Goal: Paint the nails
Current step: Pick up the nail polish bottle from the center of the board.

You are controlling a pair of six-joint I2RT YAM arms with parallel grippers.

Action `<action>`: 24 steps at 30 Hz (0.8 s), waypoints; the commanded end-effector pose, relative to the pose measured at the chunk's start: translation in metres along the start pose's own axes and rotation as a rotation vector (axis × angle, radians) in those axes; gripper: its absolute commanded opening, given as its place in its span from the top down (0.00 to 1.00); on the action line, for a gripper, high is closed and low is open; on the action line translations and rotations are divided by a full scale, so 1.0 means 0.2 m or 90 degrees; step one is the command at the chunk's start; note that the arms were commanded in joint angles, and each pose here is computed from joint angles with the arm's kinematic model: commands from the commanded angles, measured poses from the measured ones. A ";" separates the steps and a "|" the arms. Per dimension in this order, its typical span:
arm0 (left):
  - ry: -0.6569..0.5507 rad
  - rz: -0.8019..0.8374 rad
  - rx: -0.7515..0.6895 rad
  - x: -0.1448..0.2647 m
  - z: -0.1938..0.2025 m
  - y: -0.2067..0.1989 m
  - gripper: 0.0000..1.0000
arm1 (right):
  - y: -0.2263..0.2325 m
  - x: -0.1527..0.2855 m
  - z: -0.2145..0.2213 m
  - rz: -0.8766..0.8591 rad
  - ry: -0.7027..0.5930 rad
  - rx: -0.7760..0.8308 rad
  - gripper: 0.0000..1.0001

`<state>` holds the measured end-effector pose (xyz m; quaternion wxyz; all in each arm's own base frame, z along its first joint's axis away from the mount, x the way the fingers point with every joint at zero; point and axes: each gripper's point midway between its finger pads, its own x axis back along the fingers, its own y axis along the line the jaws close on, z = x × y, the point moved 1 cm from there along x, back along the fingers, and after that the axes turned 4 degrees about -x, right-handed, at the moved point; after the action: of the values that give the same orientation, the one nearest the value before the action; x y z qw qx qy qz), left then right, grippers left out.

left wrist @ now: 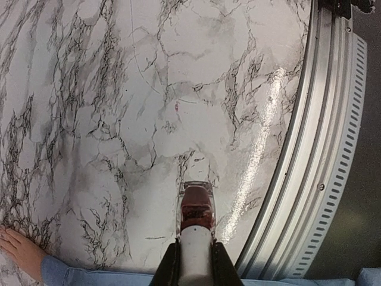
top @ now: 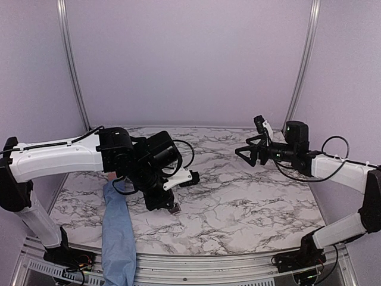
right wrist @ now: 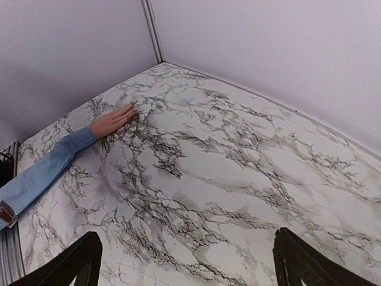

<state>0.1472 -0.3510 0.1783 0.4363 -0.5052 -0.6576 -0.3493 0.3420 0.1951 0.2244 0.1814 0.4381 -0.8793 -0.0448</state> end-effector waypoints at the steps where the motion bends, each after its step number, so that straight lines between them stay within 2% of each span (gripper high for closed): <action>1: -0.037 0.004 0.026 0.17 0.00 0.03 1.00 | 0.21 0.04 -0.23 -0.070 -0.076 0.112 0.02; 4: -0.057 -0.005 0.017 0.21 0.01 0.06 1.00 | 0.29 0.09 -0.31 -0.103 -0.109 0.105 0.02; 9: -0.094 -0.002 -0.002 0.24 0.01 0.10 1.00 | 0.29 0.16 -0.43 -0.077 -0.163 0.034 0.02; 11: -0.111 0.003 -0.003 0.26 0.01 0.11 1.00 | 0.34 0.16 -0.43 -0.111 -0.153 0.026 0.01; 15: -0.148 -0.008 -0.010 0.32 -0.01 0.15 1.00 | 0.42 0.10 -0.38 -0.195 -0.072 -0.006 0.01; 21: -0.186 -0.009 -0.038 0.38 -0.08 0.16 1.00 | 0.66 0.13 -0.33 -0.204 -0.081 0.135 0.02; 24: -0.196 0.000 -0.048 0.39 -0.12 0.15 1.00 | 0.74 0.14 -0.28 -0.231 -0.079 0.152 0.02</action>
<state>0.1728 -0.3235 0.2350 0.3552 -0.5399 -0.7003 -0.3031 0.2567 0.2616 0.3163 0.0916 0.5875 -0.8031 -0.0372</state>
